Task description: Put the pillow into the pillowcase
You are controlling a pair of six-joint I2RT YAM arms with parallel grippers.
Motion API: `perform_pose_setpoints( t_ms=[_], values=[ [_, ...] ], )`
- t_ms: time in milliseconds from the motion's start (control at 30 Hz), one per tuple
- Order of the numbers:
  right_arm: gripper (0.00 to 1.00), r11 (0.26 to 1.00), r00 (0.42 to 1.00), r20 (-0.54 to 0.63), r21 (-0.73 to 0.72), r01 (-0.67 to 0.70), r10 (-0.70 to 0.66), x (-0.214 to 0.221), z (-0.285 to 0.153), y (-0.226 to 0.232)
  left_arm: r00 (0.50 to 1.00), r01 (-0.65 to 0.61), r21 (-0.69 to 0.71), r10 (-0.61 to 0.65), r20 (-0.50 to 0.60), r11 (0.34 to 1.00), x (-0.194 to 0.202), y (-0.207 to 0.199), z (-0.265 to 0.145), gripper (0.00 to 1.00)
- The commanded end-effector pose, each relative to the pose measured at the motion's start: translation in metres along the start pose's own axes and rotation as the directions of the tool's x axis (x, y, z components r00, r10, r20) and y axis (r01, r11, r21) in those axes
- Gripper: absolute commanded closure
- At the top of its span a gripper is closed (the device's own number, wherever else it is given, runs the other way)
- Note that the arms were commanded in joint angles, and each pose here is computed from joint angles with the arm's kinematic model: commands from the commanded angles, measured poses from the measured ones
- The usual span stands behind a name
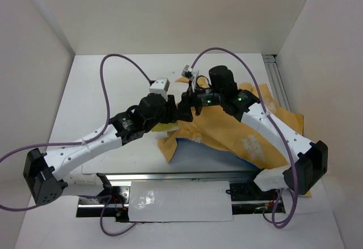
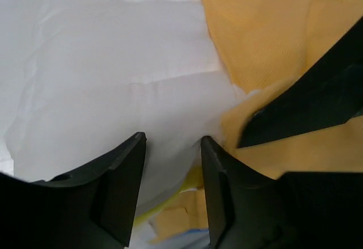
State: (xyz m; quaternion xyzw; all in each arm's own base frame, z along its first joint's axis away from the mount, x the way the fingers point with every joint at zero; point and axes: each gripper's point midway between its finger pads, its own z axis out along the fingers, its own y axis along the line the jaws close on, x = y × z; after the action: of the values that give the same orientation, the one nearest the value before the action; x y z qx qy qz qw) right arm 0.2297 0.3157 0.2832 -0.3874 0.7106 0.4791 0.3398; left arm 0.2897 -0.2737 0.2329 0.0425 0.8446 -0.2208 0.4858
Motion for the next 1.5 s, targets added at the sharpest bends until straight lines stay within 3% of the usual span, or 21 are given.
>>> perform_pose_setpoints(
  t_ms=[0, 33, 67, 200, 300, 367, 433, 500, 533, 567, 700, 800, 967, 1000, 1033, 1367, 1433, 1467],
  values=[
    [0.19, 0.988, 0.987, 0.055, 0.012, 0.153, -0.154, -0.022, -0.012, 0.041, 0.993, 0.106, -0.07, -0.101, 0.063, 0.992, -0.015, 0.01, -0.015, 0.43],
    [0.05, 0.984, 0.981, 0.082, 0.044, 0.172, -0.175, -0.03, -0.021, 0.044, 0.993, 0.108, -0.089, -0.103, 0.057, 0.99, -0.012, 0.016, -0.02, 0.4],
    [0.0, 0.98, 0.98, 0.089, 0.103, 0.168, -0.177, -0.032, -0.025, 0.037, 0.992, 0.118, -0.121, -0.112, 0.054, 0.986, -0.008, 0.024, -0.022, 0.34],
    [0.0, 0.968, 0.982, 0.086, 0.201, 0.151, -0.171, -0.037, -0.037, 0.028, 0.994, 0.097, -0.197, -0.104, -0.024, 0.976, 0.013, 0.043, -0.035, 0.23],
    [0.0, 0.945, 0.982, 0.095, 0.301, 0.125, -0.16, -0.04, -0.045, 0.012, 0.994, 0.094, -0.211, -0.105, -0.041, 0.973, 0.021, 0.05, -0.041, 0.03],
    [0.0, 0.916, 0.984, 0.114, 0.394, 0.081, -0.136, -0.043, -0.051, -0.004, 0.994, 0.1, -0.231, -0.109, -0.027, 0.968, 0.018, 0.056, -0.04, 0.0],
    [0.0, 0.8, 0.985, 0.165, 0.597, -0.058, -0.052, -0.044, -0.068, -0.051, 0.991, 0.111, -0.247, -0.127, -0.049, 0.963, 0.022, 0.061, -0.035, 0.0],
    [0.0, 0.678, 0.989, 0.136, 0.721, -0.141, 0.061, -0.019, -0.073, -0.095, 0.985, 0.127, -0.285, -0.153, -0.074, 0.95, 0.024, 0.074, -0.022, 0.0],
    [0.0, 0.569, 0.979, 0.171, 0.797, -0.202, 0.108, -0.013, -0.089, -0.122, 0.982, 0.139, -0.28, -0.169, -0.087, 0.95, 0.022, 0.074, -0.018, 0.0],
    [0.0, 0.514, 0.975, 0.137, 0.832, -0.21, 0.176, 0.008, -0.085, -0.146, 0.979, 0.13, -0.323, -0.173, -0.108, 0.937, 0.024, 0.088, -0.006, 0.0],
    [0.0, 0.374, 0.956, 0.141, 0.897, -0.234, 0.259, 0.027, -0.087, -0.208, 0.975, 0.124, -0.347, -0.179, -0.129, 0.929, 0.009, 0.112, 0.037, 0.0],
    [0.0, 0.29, 0.957, 0.156, 0.93, -0.225, 0.243, 0.02, -0.084, -0.252, 0.966, 0.156, -0.322, -0.212, -0.149, 0.934, -0.007, 0.12, 0.069, 0.0],
    [0.0, 0.245, 0.947, 0.209, 0.932, -0.268, 0.243, 0.002, -0.07, -0.309, 0.964, 0.114, -0.229, -0.163, -0.209, 0.967, -0.018, 0.114, 0.134, 0.0],
    [0.0, 0.224, 0.938, 0.196, 0.938, -0.264, 0.286, 0.019, -0.063, -0.326, 0.966, 0.095, -0.205, -0.14, -0.216, 0.974, -0.019, 0.112, 0.141, 0.0],
    [0.0, 0.252, 0.936, 0.194, 0.929, -0.271, 0.294, 0.018, -0.054, -0.33, 0.969, 0.08, -0.162, -0.115, -0.219, 0.984, -0.026, 0.103, 0.147, 0.0],
    [0.0, 0.226, 0.911, 0.182, 0.933, -0.279, 0.371, 0.05, -0.028, -0.369, 0.935, 0.014, -0.218, -0.09, -0.343, 0.976, 0.037, 0.111, 0.184, 0.0],
    [0.06, 0.255, 0.906, 0.176, 0.923, -0.288, 0.385, 0.058, -0.021, -0.369, 0.922, 0.012, -0.198, -0.087, -0.377, 0.98, 0.051, 0.106, 0.188, 0.01],
    [0.14, 0.285, 0.905, 0.164, 0.914, -0.289, 0.392, 0.061, -0.014, -0.369, 0.915, 0.02, -0.179, -0.09, -0.394, 0.984, 0.059, 0.104, 0.192, 0.05]
  ],
)
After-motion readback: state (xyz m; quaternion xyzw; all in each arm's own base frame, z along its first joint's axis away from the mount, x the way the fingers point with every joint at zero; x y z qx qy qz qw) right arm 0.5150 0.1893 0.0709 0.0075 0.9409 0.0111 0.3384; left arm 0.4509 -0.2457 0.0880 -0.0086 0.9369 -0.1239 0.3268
